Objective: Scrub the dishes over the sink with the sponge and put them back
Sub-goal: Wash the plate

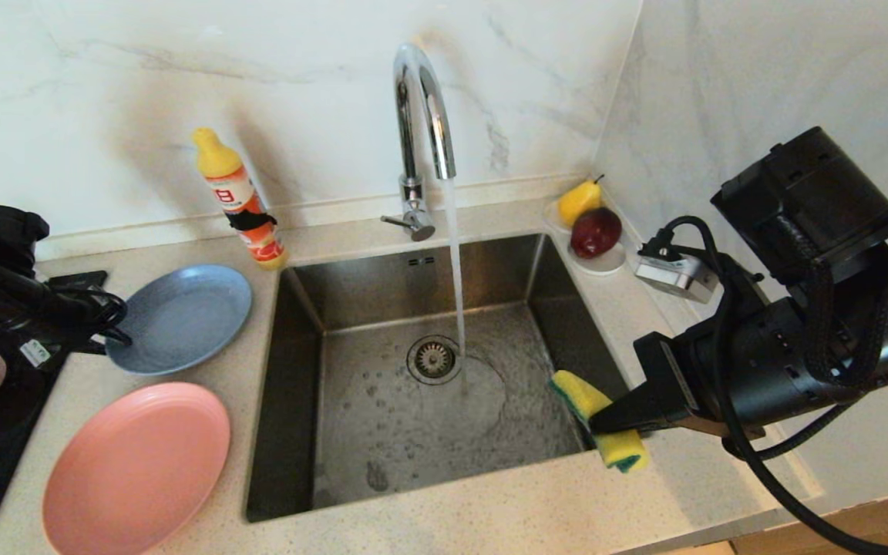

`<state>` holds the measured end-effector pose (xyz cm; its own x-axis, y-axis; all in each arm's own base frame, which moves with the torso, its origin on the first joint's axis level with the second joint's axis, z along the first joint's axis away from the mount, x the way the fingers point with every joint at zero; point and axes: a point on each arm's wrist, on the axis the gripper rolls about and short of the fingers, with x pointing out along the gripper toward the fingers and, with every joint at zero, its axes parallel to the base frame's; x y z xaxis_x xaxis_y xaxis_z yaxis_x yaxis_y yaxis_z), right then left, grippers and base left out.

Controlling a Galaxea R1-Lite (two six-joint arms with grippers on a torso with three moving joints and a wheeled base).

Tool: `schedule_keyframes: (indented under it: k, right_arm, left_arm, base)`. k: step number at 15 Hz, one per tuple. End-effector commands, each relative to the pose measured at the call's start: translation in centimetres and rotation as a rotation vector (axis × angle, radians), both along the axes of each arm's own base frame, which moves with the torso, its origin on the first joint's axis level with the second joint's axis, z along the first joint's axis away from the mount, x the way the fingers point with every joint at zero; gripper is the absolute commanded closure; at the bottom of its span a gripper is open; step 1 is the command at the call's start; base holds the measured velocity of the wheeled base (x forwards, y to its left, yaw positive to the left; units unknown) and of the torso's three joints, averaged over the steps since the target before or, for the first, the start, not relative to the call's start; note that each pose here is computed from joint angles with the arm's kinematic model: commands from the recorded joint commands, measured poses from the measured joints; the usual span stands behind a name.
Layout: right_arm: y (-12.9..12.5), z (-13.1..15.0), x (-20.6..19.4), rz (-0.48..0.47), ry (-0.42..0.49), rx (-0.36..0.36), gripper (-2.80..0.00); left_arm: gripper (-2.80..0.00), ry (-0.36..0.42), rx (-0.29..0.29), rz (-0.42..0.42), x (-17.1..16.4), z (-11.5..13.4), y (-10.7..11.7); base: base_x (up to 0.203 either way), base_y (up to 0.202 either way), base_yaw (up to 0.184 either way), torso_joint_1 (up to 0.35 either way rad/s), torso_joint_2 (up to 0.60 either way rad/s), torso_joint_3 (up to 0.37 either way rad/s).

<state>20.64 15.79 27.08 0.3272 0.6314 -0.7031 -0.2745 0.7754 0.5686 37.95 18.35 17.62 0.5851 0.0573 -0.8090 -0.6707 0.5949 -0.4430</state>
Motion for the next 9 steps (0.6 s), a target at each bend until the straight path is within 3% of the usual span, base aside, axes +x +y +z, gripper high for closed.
schedule_keyframes:
  k: [1,6,9]
  right_arm:
    - [0.0,0.0,-0.1,0.0,0.005,0.001,0.0]
    - [0.0,0.0,-0.1,0.0,0.006,0.003,0.0]
    - [0.0,0.1,0.0,-0.001,0.003,0.004,0.0]
  left_arm:
    - [0.0,0.003,-0.003,0.006,0.0,-0.1,0.0]
    - [0.0,0.006,-0.002,0.024,-0.3,-0.2,0.7]
    - [0.0,-0.036,0.018,0.04,-1.4,1.9,0.9]
  base:
    - [0.0,0.0,0.0,0.0,0.0,0.0]
    - [0.0,0.0,0.0,0.0,0.0,0.0]
    - [0.0,0.0,0.0,0.0,0.0,0.0]
